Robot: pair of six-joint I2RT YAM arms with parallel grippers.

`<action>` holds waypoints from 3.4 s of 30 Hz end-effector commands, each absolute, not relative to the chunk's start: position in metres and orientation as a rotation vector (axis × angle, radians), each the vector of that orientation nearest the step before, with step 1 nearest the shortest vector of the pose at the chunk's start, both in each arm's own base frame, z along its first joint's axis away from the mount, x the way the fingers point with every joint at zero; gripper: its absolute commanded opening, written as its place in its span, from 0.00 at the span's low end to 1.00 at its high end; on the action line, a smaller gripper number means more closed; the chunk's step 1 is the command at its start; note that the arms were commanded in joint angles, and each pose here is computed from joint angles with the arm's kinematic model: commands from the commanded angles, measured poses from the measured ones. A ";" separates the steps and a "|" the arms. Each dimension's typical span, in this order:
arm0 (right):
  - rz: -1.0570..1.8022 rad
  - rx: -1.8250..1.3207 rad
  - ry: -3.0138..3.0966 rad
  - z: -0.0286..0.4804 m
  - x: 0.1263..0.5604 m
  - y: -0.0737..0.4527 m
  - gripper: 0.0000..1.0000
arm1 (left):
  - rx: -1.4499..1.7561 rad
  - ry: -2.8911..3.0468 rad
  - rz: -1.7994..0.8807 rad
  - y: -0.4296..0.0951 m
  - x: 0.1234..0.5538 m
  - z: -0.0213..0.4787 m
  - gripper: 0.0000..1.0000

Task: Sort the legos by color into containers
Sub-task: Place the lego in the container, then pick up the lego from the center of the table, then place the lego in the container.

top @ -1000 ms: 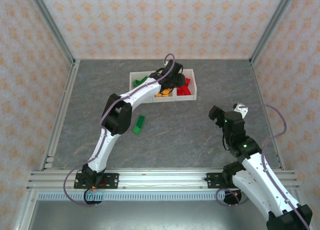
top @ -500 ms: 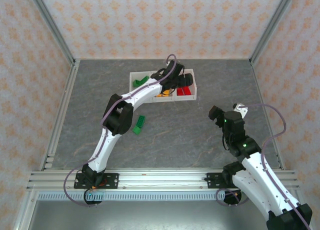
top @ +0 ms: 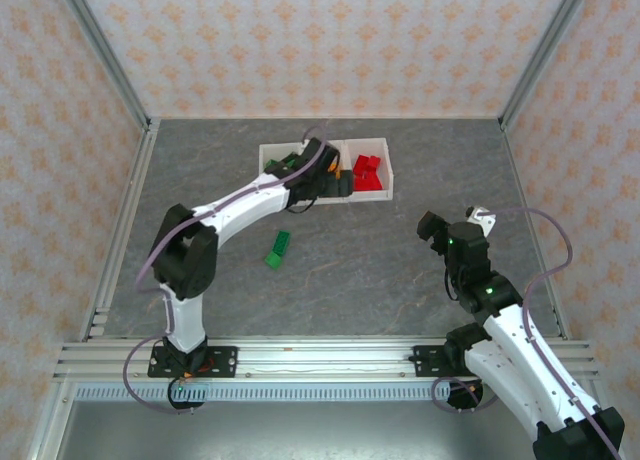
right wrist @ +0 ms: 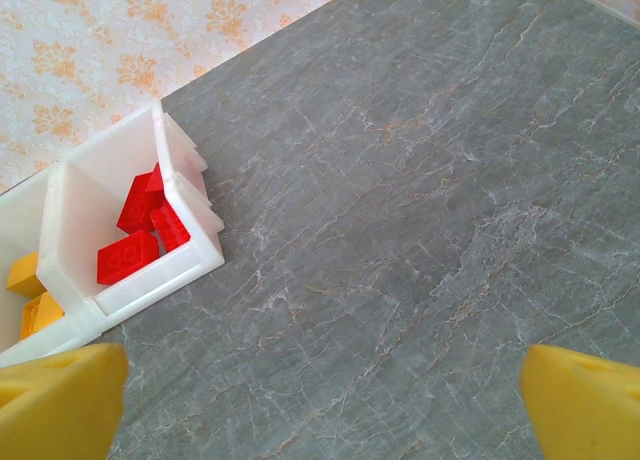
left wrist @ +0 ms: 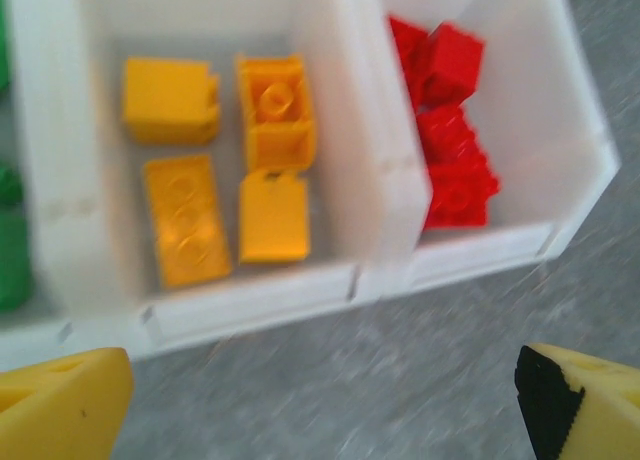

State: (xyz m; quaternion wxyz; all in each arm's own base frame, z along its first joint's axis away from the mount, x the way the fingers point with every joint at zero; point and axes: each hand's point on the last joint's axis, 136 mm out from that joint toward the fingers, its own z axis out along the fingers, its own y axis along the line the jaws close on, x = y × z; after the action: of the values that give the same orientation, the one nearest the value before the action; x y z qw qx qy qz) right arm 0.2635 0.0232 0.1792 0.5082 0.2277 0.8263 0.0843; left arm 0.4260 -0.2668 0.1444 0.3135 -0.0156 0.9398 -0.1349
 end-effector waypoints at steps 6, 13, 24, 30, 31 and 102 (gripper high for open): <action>0.190 0.548 2.010 0.174 0.266 0.024 1.00 | 0.010 2.661 -0.034 -0.197 0.355 0.108 0.99; 0.197 0.543 2.013 0.173 0.266 0.025 1.00 | 0.054 2.770 0.127 -0.170 0.325 0.074 0.94; 0.194 0.544 2.015 0.173 0.265 0.025 1.00 | 0.083 2.900 0.189 -0.157 0.312 0.026 0.82; 0.193 0.548 2.016 0.173 0.265 0.025 1.00 | 0.062 2.909 0.188 -0.155 0.317 0.017 0.63; 0.189 0.550 2.017 0.172 0.265 0.024 1.00 | 0.058 2.911 0.187 -0.154 0.318 0.016 0.62; 0.201 0.529 2.035 0.175 0.265 0.028 1.00 | -0.266 2.447 0.099 -0.119 0.553 0.152 0.99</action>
State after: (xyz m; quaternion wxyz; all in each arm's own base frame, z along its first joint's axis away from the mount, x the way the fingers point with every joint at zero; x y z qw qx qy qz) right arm 0.2647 0.0267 0.1681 0.4887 0.2215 0.8400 0.0803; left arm 0.5651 -0.1196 0.1262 0.3246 -0.0963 0.9396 0.0509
